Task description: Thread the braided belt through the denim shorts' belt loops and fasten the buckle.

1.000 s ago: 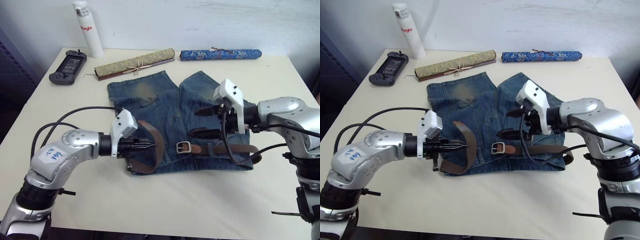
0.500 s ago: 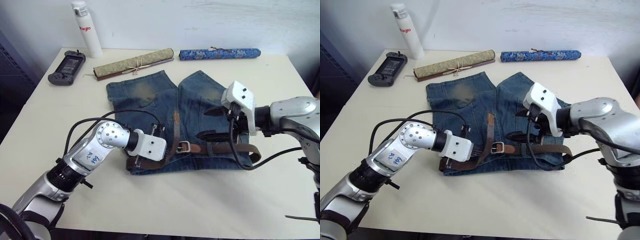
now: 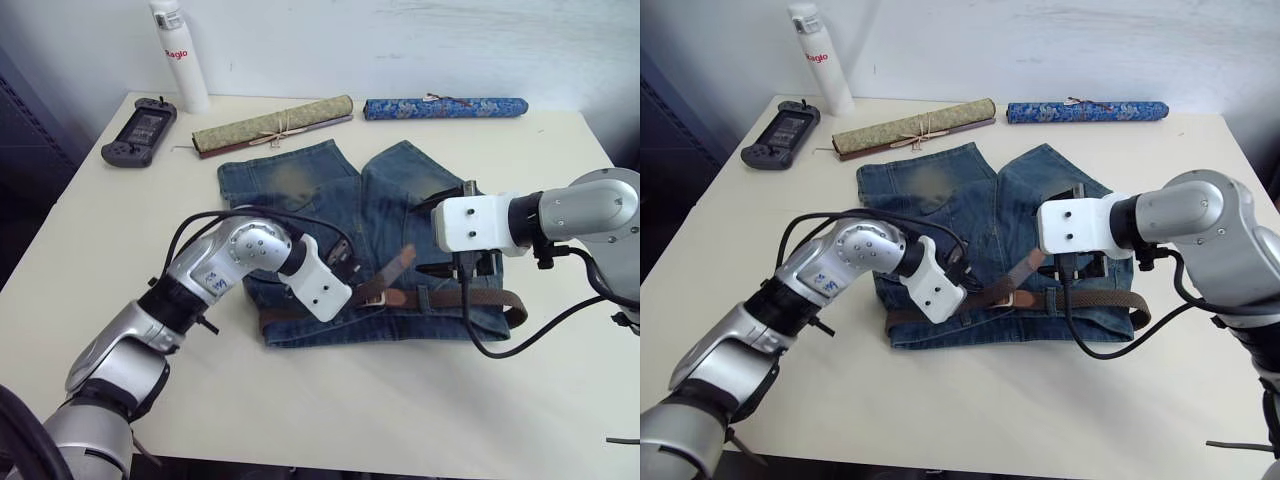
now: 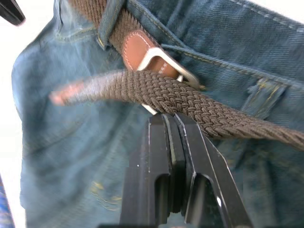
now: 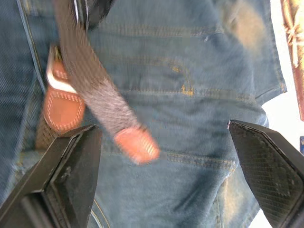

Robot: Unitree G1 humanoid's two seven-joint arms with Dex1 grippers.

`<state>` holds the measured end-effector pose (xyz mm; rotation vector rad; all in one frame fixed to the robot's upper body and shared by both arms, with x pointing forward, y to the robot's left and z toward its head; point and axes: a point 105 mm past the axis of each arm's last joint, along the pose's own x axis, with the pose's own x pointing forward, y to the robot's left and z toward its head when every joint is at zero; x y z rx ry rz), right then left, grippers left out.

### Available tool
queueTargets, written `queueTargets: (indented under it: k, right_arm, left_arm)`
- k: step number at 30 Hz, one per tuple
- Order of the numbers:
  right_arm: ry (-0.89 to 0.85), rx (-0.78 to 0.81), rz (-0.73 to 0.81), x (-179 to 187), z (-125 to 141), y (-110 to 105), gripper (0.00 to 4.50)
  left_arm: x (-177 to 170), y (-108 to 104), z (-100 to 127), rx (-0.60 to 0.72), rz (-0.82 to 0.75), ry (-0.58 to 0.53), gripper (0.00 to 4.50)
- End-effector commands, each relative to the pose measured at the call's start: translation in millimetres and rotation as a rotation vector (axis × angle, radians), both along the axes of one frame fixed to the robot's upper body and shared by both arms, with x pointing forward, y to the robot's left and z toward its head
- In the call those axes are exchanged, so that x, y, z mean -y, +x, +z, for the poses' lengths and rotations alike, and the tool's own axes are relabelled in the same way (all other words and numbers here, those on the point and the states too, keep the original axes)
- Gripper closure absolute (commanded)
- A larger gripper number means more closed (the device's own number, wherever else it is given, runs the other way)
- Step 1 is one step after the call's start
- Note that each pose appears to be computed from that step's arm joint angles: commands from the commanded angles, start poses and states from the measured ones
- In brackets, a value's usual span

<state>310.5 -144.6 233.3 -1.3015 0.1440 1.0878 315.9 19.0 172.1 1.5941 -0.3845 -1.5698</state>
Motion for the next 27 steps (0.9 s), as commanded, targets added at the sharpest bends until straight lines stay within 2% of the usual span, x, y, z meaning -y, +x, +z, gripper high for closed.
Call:
queueTargets:
  k: [1,8,15,18,21,25,26,27]
  right_arm:
    - [-0.049,0.029,0.029,-0.6,-5.1,1.9,0.0]
    - [-0.036,-0.107,-0.016,4.7,-31.0,1.2,0.0]
    - [-0.019,-0.199,-0.044,2.7,-41.7,4.1,0.0]
    - [-0.007,-0.259,-0.058,1.7,-41.5,3.6,0.85]
    - [-0.001,-0.291,-0.064,1.0,-39.6,1.9,2.09]
    - [0.011,-0.334,-0.068,0.0,-36.6,-2.1,4.03]
    - [0.013,-0.34,-0.069,0.0,-36.3,-2.9,4.35]
    - [0.013,-0.343,-0.069,0.2,-35.6,-3.7,4.43]
  left_arm:
    - [2.6,4.2,13.0,0.051,-0.024,-0.016,4.47]
    - [6.6,2.4,16.2,0.048,-0.013,-0.039,4.47]
    - [9.0,1.3,19.5,0.065,-0.011,-0.041,4.47]
    - [9.1,1.5,18.7,0.069,-0.009,-0.038,4.5]
    - [8.6,2.5,18.6,0.075,-0.003,-0.037,4.5]
    - [7.1,5.4,20.3,0.07,0.018,-0.049,4.5]
    - [7.1,5.7,20.7,0.066,0.022,-0.054,4.5]
    - [7.1,6.5,22.7,0.048,0.035,-0.069,4.5]
